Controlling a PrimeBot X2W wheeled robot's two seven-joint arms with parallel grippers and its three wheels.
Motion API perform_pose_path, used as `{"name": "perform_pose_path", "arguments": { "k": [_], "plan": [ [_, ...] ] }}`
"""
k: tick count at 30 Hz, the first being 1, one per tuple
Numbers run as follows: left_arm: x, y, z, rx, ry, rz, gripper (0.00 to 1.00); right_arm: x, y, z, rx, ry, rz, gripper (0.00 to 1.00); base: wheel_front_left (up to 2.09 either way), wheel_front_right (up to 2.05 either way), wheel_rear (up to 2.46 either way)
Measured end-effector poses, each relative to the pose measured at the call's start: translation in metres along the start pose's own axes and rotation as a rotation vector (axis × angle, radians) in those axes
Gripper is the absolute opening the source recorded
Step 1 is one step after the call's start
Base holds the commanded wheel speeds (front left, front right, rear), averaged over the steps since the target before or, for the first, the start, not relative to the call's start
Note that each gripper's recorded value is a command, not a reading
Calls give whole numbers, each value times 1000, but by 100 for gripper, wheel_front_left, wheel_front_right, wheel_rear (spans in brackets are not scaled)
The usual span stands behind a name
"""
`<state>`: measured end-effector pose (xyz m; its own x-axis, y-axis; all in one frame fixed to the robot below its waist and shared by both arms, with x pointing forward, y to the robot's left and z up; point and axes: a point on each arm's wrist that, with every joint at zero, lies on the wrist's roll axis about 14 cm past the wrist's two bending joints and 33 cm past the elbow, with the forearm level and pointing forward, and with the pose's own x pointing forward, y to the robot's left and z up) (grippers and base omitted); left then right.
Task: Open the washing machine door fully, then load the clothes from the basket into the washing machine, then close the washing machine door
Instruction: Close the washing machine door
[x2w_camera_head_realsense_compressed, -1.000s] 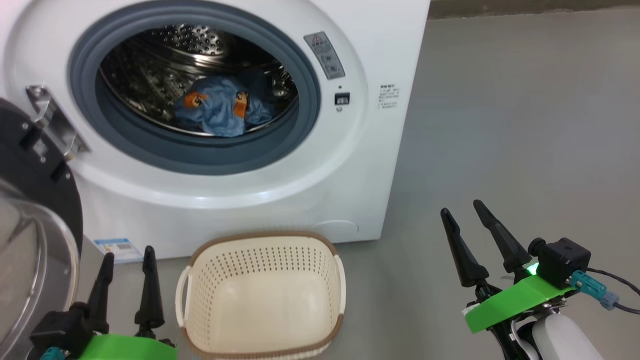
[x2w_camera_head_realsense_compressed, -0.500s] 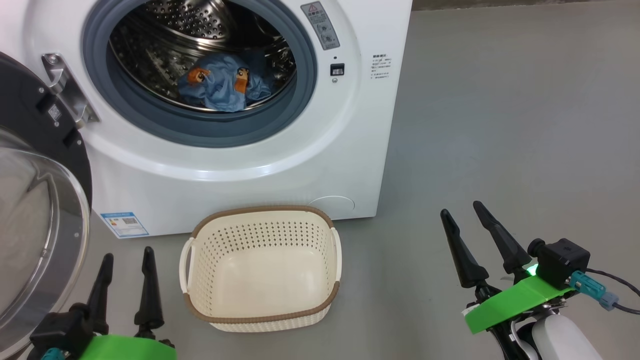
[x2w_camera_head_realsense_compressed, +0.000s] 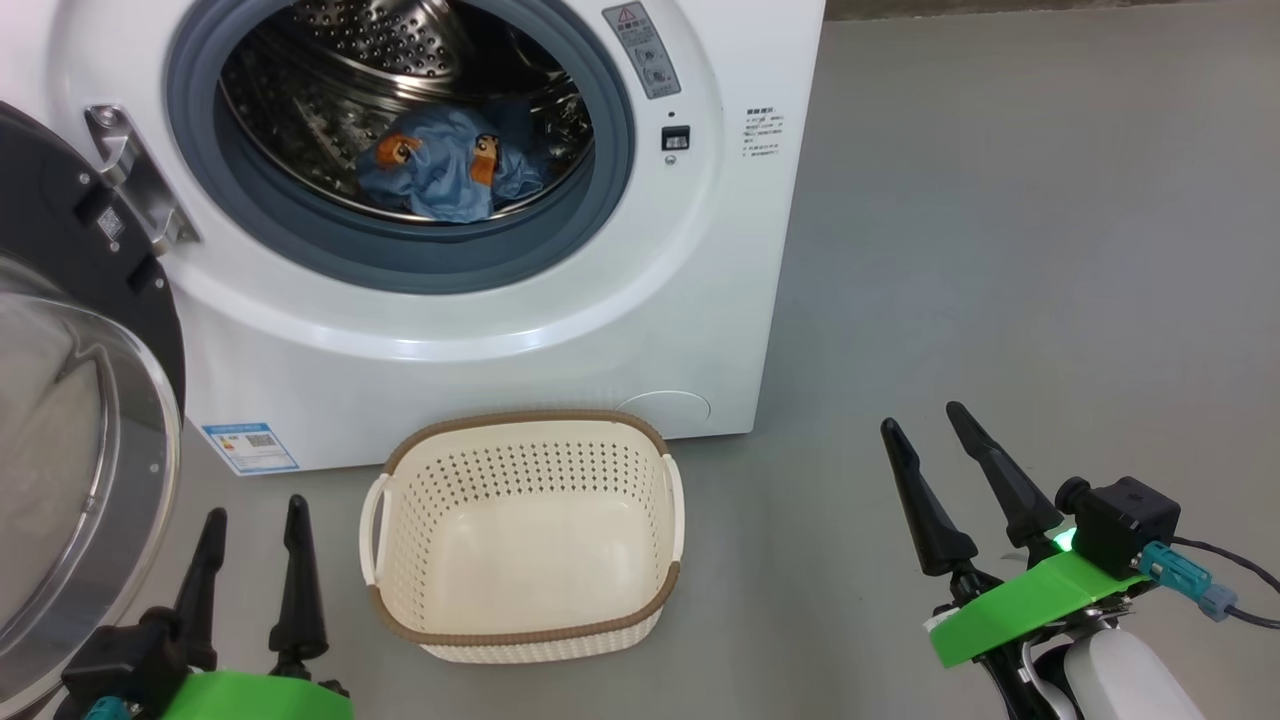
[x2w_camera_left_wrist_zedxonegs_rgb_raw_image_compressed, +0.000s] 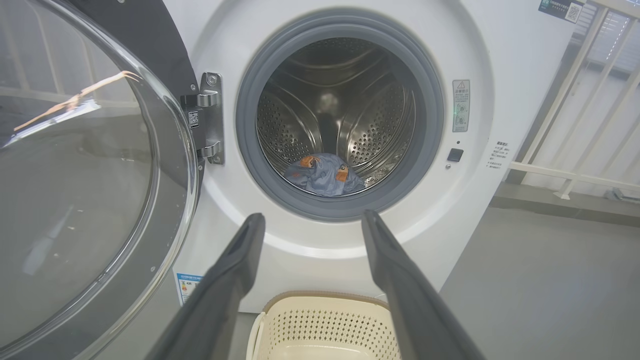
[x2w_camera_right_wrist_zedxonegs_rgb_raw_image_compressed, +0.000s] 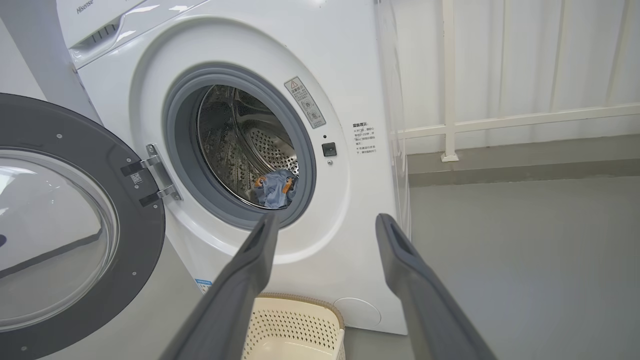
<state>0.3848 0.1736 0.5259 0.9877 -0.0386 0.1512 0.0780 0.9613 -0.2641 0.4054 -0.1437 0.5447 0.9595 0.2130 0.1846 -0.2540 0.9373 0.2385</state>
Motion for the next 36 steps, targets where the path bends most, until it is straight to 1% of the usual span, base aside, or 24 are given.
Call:
{"name": "perform_pose_path", "arguments": {
  "k": [10,15,24,36],
  "plan": [
    [-2,4,2,11,-3,11,100,2,3,-1,2,1,10,100,0,0,0],
    [-8,12,3,25,-3,35,100,6,10,-4,7,8,32,100,0,0,0],
    [-24,40,12,79,-16,143,100,18,31,-15,11,35,102,100,0,0,0],
    [-58,79,25,124,-37,302,100,36,75,-28,33,63,227,100,0,0,0]
  ]
}}
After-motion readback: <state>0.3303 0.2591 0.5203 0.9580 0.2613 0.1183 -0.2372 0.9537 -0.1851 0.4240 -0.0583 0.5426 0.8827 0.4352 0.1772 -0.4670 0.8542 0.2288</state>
